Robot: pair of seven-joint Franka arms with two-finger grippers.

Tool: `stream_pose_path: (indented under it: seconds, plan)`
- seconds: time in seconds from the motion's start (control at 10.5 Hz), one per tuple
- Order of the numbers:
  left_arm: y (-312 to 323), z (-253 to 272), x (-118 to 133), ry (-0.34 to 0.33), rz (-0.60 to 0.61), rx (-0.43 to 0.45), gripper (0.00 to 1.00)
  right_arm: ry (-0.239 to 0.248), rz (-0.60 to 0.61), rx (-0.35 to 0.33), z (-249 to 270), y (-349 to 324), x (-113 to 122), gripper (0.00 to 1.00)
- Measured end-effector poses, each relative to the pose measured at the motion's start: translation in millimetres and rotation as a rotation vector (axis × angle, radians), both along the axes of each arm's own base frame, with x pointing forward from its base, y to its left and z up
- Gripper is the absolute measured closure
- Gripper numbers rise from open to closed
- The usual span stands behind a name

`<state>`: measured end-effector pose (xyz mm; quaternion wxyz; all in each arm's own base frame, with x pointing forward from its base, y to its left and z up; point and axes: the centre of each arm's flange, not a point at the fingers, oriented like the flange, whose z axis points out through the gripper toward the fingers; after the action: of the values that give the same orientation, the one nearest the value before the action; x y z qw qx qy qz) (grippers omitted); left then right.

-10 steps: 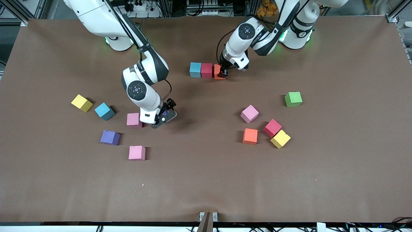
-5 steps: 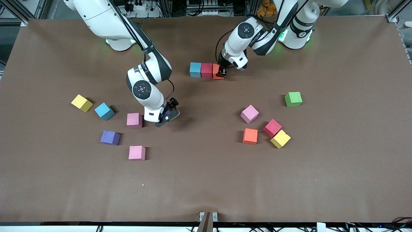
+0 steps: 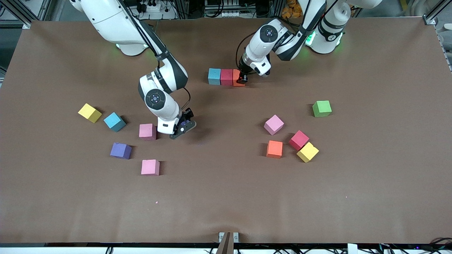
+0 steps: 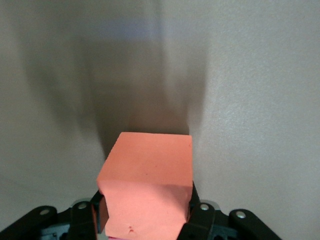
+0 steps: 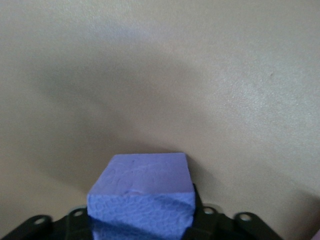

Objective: Form number 2 with 11 blocks

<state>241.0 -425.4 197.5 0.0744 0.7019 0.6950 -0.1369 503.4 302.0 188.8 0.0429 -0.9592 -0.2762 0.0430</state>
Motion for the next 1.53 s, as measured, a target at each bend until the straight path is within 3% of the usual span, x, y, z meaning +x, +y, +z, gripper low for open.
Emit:
stream_pose_path:
  seconds: [0.29,0.38,0.57,0.67,1.05,1.24,1.34,1.53]
  plan:
    - [-2,-4,0,0.007,-0.002,0.0,0.4,0.001,-0.074,-0.004,9,22,-6,0.43]
    - [-2,-4,0,0.008,-0.002,-0.002,0.33,-0.004,-0.099,-0.003,13,35,-10,0.43]
    - [-6,-1,3,0.001,-0.001,-0.014,0.04,-0.009,-0.15,-0.002,19,58,-20,0.43]
    - [-9,2,5,-0.006,-0.006,-0.021,0.0,-0.01,-0.177,-0.002,21,68,-25,0.44]
    - [-13,24,14,-0.05,-0.048,-0.039,0.0,-0.013,-0.295,-0.001,31,100,-40,0.44]
    - [-9,46,29,-0.063,-0.08,-0.024,0.0,-0.011,-0.351,-0.004,33,111,-47,0.44]
    - [-5,58,45,-0.071,-0.1,-0.018,0.0,-0.01,-0.377,-0.005,34,116,-49,0.44]
    - [11,80,101,-0.088,-0.149,-0.01,0.0,-0.006,-0.434,-0.006,36,135,-60,0.44]
